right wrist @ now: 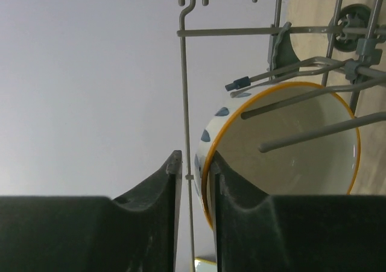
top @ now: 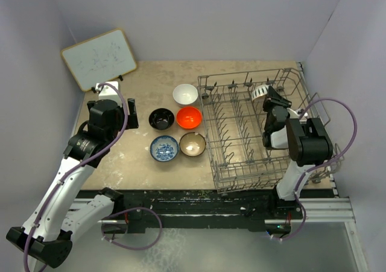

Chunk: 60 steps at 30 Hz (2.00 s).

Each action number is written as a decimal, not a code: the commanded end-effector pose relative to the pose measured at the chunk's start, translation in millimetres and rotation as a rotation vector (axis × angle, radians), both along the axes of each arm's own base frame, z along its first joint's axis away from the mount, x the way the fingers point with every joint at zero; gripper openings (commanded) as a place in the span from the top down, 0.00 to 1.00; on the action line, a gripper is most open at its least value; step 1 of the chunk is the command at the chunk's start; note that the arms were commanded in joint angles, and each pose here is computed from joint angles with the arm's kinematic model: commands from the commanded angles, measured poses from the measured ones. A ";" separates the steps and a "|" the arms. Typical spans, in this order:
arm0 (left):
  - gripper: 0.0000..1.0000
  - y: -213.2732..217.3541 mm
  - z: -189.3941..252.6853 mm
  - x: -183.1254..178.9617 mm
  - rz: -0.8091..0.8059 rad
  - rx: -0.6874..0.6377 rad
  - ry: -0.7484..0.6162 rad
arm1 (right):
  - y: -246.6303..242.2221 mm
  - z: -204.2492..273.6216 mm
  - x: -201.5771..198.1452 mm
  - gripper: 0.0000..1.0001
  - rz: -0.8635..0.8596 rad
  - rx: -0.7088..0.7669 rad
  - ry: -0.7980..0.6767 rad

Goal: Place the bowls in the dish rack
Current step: Adjust the bowl in the dish rack, then adjust the dish rack at the center of the board.

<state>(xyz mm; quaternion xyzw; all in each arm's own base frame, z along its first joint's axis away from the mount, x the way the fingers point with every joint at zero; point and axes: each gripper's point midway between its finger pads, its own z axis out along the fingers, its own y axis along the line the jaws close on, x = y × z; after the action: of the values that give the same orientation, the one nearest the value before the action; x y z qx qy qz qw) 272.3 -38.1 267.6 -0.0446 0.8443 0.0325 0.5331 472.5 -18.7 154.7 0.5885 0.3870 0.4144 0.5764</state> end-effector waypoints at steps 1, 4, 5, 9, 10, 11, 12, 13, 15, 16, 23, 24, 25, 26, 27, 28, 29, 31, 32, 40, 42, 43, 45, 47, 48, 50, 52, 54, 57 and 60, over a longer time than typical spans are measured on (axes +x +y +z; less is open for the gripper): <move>0.01 -1.0 10.9 4.2 -0.002 -0.001 -0.043 | -27.0 4.2 -11.2 0.70 -0.116 -0.033 0.031; 0.01 -1.6 11.5 4.3 -0.004 -0.003 -0.046 | -28.4 11.1 -12.1 0.65 -0.122 -0.049 0.036; 0.01 -1.3 12.4 4.3 -0.003 -0.004 -0.048 | -28.5 14.4 -12.2 0.63 -0.122 -0.049 0.034; 0.01 -1.1 14.4 3.3 -0.004 -0.005 -0.051 | -28.8 33.3 -14.3 0.50 -0.124 -0.070 0.026; 0.01 -0.9 15.5 2.7 -0.004 -0.007 -0.053 | -29.1 37.7 -14.7 0.46 -0.126 -0.085 0.035; 0.01 -0.9 15.9 2.3 -0.005 -0.008 -0.054 | -30.1 43.8 -15.9 0.43 -0.132 -0.105 0.042; 0.01 -0.9 16.7 2.1 -0.005 -0.009 -0.056 | -31.3 50.5 -16.9 0.39 -0.138 -0.120 0.049; 0.01 -1.3 17.4 1.7 -0.007 -0.012 -0.058 | -32.9 52.9 -19.3 0.35 -0.146 -0.130 0.079; 0.01 -1.0 18.2 0.8 -0.008 -0.013 -0.060 | -35.3 59.1 -22.2 0.29 -0.157 -0.144 0.117; 0.01 -1.3 18.5 0.5 -0.009 -0.015 -0.061 | -36.4 63.3 -23.7 0.28 -0.162 -0.155 0.134; 0.01 -3.6 21.9 -0.2 -0.020 -0.023 -0.070 | -36.5 98.5 -30.6 0.21 -0.148 -0.260 0.242; 0.01 -3.4 21.4 -0.4 -0.020 -0.021 -0.069 | -35.9 106.3 -31.0 0.21 -0.143 -0.287 0.248; 0.01 -3.3 21.9 -0.8 -0.019 -0.022 -0.071 | -35.2 113.2 -31.2 0.21 -0.135 -0.318 0.257; 0.01 -3.5 21.7 -0.9 -0.020 -0.022 -0.071 | -34.6 117.4 -32.1 0.21 -0.128 -0.340 0.272; 0.01 -3.6 21.4 -0.9 -0.020 -0.022 -0.071 | -34.2 123.9 -32.9 0.20 -0.123 -0.367 0.279; 0.01 -3.8 21.5 -0.8 -0.021 -0.021 -0.070 | -32.0 129.6 -33.1 0.20 -0.107 -0.400 0.282; 0.01 -3.6 21.6 -0.8 -0.021 -0.022 -0.070 | -30.9 135.0 -34.0 0.20 -0.099 -0.425 0.286; 0.01 -4.0 23.2 -0.8 -0.023 -0.023 -0.073 | -29.8 144.8 -38.5 0.20 -0.088 -0.478 0.294; 0.01 -3.9 23.4 -0.9 -0.023 -0.022 -0.071 | -28.5 149.9 -40.4 0.19 -0.078 -0.510 0.298; 0.01 -6.2 28.3 2.0 -0.024 -0.024 -0.051 | -20.6 179.5 -57.9 0.17 0.005 -0.735 0.365; 0.01 -8.7 30.5 3.4 -0.028 -0.031 -0.045 | -14.7 184.4 -60.7 0.17 0.049 -0.787 0.378; 0.01 -10.1 31.6 4.1 -0.030 -0.038 -0.042 | -11.4 185.2 -61.4 0.17 0.075 -0.813 0.385; 0.01 -14.4 34.2 5.9 -0.039 -0.057 -0.036 | -3.6 183.8 -61.9 0.17 0.138 -0.860 0.403; 0.01 -19.3 35.9 7.4 -0.052 -0.077 -0.031 | 3.9 180.5 -63.2 0.16 0.200 -0.899 0.422; 0.01 -21.4 36.2 8.0 -0.056 -0.087 -0.027 | 6.1 179.2 -64.9 0.15 0.221 -0.916 0.432; 0.01 -24.7 36.4 9.3 -0.063 -0.098 -0.019 | 9.4 177.6 -69.2 0.15 0.252 -0.943 0.441; 0.01 -27.3 36.6 10.6 -0.069 -0.104 -0.009 | 13.0 176.5 -73.7 0.14 0.280 -0.966 0.442; 0.01 -29.6 36.9 11.7 -0.075 -0.110 0.001 | 17.1 174.5 -76.9 0.14 0.316 -0.996 0.447; 0.01 -32.7 39.2 13.1 -0.086 -0.116 0.006 | 20.7 172.4 -79.4 0.15 0.363 -1.046 0.469; 0.01 -34.1 41.2 13.6 -0.093 -0.117 0.006 | 35.4 177.2 -79.9 0.15 0.454 -1.105 0.431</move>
<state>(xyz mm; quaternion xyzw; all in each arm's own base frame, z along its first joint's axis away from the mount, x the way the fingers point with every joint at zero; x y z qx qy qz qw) 285.1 -64.7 286.8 -0.0346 0.8596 -0.0152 0.5095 398.6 -0.3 298.9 0.2602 0.7583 0.1190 0.5857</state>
